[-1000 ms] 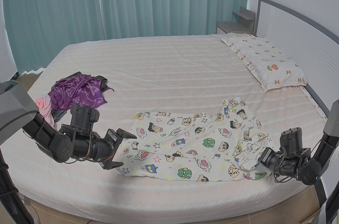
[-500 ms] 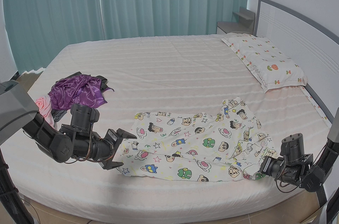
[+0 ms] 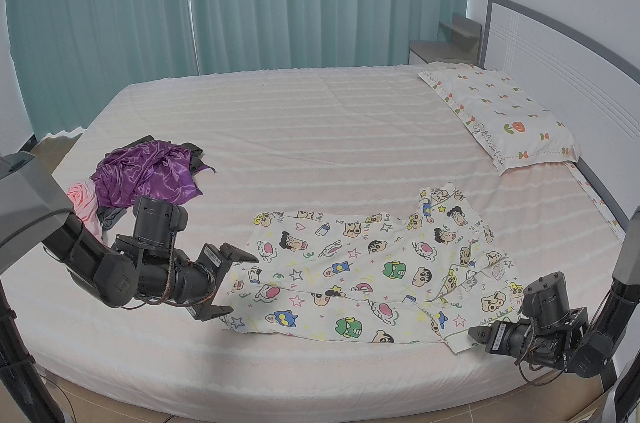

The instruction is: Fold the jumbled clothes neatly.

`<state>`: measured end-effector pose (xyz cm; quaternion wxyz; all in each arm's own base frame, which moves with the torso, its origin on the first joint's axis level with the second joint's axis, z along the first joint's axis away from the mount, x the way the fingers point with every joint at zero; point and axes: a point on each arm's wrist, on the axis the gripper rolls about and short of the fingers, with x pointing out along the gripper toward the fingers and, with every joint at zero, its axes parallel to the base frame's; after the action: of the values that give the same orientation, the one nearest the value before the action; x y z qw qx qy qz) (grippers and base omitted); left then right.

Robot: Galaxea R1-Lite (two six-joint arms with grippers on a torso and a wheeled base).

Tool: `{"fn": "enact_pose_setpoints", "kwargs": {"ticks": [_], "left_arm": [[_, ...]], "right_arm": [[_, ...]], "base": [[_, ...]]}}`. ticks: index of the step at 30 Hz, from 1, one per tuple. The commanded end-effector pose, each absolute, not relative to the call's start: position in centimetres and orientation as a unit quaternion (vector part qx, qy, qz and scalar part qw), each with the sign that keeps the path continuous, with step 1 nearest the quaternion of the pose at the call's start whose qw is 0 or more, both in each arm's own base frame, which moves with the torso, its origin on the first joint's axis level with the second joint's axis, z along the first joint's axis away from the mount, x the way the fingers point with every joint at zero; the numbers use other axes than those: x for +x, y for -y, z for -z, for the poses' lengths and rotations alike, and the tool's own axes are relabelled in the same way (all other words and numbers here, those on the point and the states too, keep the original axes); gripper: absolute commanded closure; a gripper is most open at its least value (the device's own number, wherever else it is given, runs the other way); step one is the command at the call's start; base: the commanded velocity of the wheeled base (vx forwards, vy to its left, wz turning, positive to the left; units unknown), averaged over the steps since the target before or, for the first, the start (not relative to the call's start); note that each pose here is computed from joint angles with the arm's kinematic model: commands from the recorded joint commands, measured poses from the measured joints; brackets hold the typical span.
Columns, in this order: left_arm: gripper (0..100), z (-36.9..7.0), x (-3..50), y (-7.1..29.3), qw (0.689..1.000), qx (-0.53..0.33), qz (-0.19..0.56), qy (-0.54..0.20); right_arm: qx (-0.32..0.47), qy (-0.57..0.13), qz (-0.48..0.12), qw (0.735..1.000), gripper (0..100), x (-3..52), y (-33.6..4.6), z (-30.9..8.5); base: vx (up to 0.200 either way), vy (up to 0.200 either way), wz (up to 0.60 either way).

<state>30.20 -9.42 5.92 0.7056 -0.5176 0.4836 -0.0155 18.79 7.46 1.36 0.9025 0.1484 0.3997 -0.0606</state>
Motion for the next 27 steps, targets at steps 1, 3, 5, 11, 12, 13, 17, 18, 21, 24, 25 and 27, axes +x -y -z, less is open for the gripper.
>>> {"fn": "enact_pose_setpoints", "kwargs": {"ticks": [1, 3, 5, 11, 12, 13, 17, 18, 21, 24, 25, 27], "left_arm": [[0, -5.9, 30.2, 9.4, 0.706, -0.518, 0.015, -0.483], [0, -5.9, 30.2, 9.4, 0.706, -0.518, 0.015, -0.483], [0, -5.9, 30.2, 9.4, 0.706, -0.518, 0.015, -0.483], [0, -5.9, 30.2, 9.4, 0.706, -0.518, 0.015, -0.483], [0, -5.9, 30.2, 9.4, 0.706, -0.518, 0.016, -0.484], [0, -5.9, 30.2, 9.4, 0.706, -0.518, 0.015, -0.483], [0, -5.7, 30.3, 9.5, 0.705, -0.517, 0.014, -0.485], [0, -5.7, 30.3, 9.5, 0.705, -0.517, 0.014, -0.485], [0, -5.7, 30.3, 9.5, 0.705, -0.517, 0.014, -0.485], [0, -5.7, 30.3, 9.5, 0.705, -0.517, 0.014, -0.485], [0, -5.7, 30.3, 9.5, 0.705, -0.517, 0.014, -0.485], [0, -5.7, 30.3, 9.5, 0.705, -0.517, 0.014, -0.485]], "right_arm": [[0.153, -0.382, 0.081, 0.908, 0, 19.4, -6.4, -1.8], [0.154, -0.374, 0.093, 0.91, 0, 19.7, -5.6, -2.1], [0.154, -0.371, 0.1, 0.91, 0, 20.1, -5.0, -2.1], [0.202, -0.385, 0.078, 0.897, 0, 21.6, -2.9, -1.8], [0.214, -0.394, 0.062, 0.892, 0, 21.7, -2.7, -1.6], [0.219, -0.4, 0.056, 0.888, 0, 21.8, -2.6, -1.4], [0.227, -0.407, 0.058, 0.883, 0, 22.7, -2.3, -0.6], [0.227, -0.407, 0.059, 0.883, 0, 22.8, -2.2, -0.5], [0.231, -0.399, 0.061, 0.885, 0, 23.2, -1.9, -0.1], [0.232, -0.394, 0.06, 0.887, 100, 23.4, -2.0, 0.3], [0.232, -0.388, 0.059, 0.89, 100, 23.5, -2.0, 0.3], [0.233, -0.383, 0.058, 0.892, 100, 23.4, -1.9, 0.2]], "base": [[0.0, 0.0, 0.0], [0.0, 0.0, 0.0], [0.0, 0.0, 0.0], [0.0, 0.0, 0.0], [0.0, 0.0, 0.0], [0.0, 0.0, 0.0], [0.0, 0.0, 0.0], [0.0, 0.0, 0.0], [0.0, 0.0, 0.0], [0.0, 0.0, 0.0], [0.0, 0.0, 0.0], [0.0, 0.0, 0.0]]}}
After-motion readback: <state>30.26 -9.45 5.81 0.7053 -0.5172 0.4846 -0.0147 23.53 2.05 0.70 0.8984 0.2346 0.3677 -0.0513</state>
